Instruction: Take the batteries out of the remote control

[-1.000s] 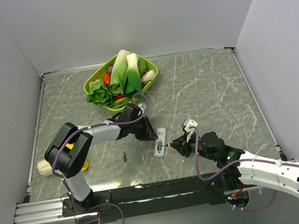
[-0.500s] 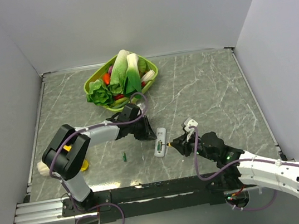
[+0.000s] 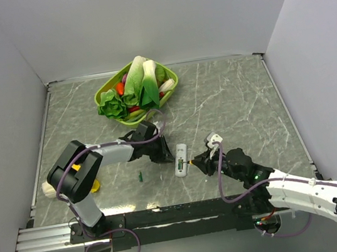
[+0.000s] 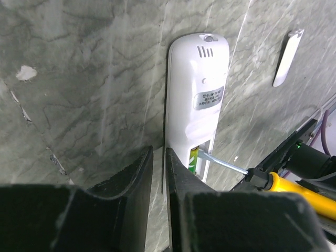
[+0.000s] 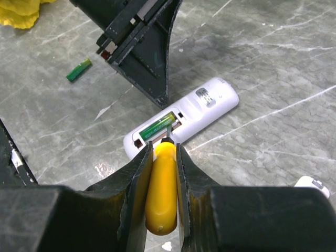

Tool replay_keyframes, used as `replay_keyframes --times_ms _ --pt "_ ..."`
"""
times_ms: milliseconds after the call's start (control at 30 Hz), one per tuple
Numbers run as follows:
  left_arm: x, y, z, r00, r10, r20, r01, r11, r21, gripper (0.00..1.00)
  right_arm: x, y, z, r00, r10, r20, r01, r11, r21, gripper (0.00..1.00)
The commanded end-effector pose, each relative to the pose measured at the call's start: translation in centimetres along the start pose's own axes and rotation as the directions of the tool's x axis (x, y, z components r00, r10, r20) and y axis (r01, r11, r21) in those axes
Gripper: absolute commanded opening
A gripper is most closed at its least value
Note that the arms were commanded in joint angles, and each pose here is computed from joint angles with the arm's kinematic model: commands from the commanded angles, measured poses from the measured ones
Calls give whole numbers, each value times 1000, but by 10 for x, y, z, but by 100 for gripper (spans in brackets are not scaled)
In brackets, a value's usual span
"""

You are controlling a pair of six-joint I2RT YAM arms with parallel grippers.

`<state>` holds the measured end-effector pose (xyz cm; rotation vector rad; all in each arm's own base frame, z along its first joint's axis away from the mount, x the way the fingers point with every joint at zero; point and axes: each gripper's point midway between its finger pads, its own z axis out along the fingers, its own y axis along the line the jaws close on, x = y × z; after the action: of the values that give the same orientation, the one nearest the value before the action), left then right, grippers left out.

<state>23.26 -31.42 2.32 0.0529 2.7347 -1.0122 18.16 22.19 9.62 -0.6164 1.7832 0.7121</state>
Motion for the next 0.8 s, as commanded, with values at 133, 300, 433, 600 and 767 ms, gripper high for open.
replay_keyframes --times_ms 133,300,433,600,767 --pt "2 -17 -1 1000 6 -5 -6 996 89 21 -18 7 5 998 -4 66 6 1000 -27 0" --pt "1 -20 0 1000 10 -8 -9 995 99 21 -19 14 5 996 5 86 1 998 -65 0" --pt "3 -19 2 1000 7 -12 -6 996 95 21 -11 15 6 996 36 78 -30 997 -76 0" --pt "7 -13 3 1000 -5 -16 6 997 81 21 5 12 3 994 85 69 -80 995 -67 0" --pt "12 -12 5 1000 -8 -25 10 997 80 20 19 15 2 995 96 34 -93 993 -67 0"
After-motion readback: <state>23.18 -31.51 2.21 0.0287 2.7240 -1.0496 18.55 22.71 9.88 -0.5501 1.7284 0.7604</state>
